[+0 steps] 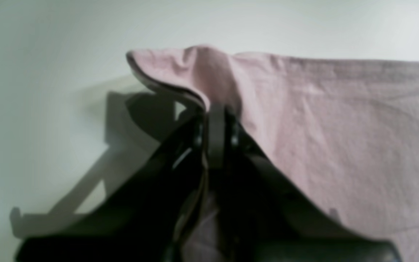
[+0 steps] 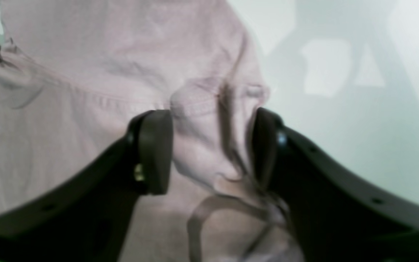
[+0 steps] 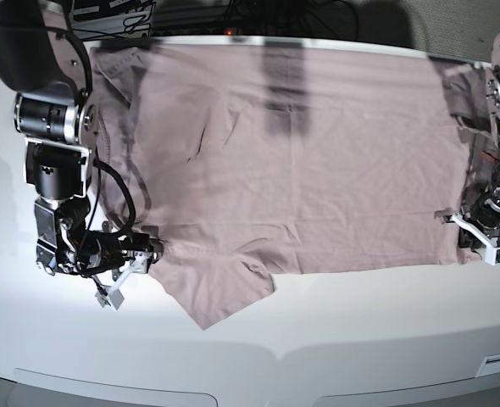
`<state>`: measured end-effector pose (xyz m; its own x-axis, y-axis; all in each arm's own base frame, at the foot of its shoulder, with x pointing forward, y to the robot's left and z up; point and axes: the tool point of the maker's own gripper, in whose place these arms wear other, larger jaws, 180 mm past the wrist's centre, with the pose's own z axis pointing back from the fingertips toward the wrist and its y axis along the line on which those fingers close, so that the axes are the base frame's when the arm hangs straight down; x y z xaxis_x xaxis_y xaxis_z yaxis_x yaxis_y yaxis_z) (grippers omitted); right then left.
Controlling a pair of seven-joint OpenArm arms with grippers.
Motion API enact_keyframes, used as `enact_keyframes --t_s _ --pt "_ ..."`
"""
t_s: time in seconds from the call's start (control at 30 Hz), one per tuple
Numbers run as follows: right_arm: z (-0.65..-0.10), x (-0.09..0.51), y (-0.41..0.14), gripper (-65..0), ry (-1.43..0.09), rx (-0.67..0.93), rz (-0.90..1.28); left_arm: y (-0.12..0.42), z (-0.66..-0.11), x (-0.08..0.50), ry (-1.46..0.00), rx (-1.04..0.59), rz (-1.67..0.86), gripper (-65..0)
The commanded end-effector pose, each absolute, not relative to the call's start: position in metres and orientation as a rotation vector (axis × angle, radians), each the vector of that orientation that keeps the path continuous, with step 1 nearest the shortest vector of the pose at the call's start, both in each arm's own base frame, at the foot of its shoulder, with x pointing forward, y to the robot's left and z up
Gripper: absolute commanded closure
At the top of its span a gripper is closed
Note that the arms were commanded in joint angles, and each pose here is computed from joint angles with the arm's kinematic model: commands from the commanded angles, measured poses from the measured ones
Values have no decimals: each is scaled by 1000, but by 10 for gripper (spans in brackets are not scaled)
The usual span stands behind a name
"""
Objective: Fold the T-shirt properly
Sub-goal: 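Grasp the shirt's side edges with both grippers near the hem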
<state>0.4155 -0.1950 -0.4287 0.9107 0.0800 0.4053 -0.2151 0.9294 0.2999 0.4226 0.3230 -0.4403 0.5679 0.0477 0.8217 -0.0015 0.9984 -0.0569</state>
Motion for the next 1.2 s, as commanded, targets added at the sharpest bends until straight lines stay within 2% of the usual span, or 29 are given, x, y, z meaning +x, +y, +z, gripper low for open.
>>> enact_keyframes --t_s 0.0,0.1,0.53,0.6,0.7,0.9,1.17 --pt "-417 424 -198 -264 -417 345 166 333 -425 432 -997 -36 25 0" --pt "-418 424 -198 -204 -416 345 166 333 -425 432 -998 -36 25 0" --pt "-416 427 -197 -199 -435 347 163 333 -424 433 -1007 -36 25 0" --pt "-415 428 -197 -149 -444 348 161 333 -424 433 -1007 -36 26 0" --pt "-414 431 -197 0 -457 349 159 333 -423 434 -1007 -36 26 0" --pt "-404 448 -197 0 -565 348 146 334 -411 442 -1077 -49 60 0" --pt "-390 469 -220 0 -610 224 116 335 -393 457 -1121 -46 68 0"
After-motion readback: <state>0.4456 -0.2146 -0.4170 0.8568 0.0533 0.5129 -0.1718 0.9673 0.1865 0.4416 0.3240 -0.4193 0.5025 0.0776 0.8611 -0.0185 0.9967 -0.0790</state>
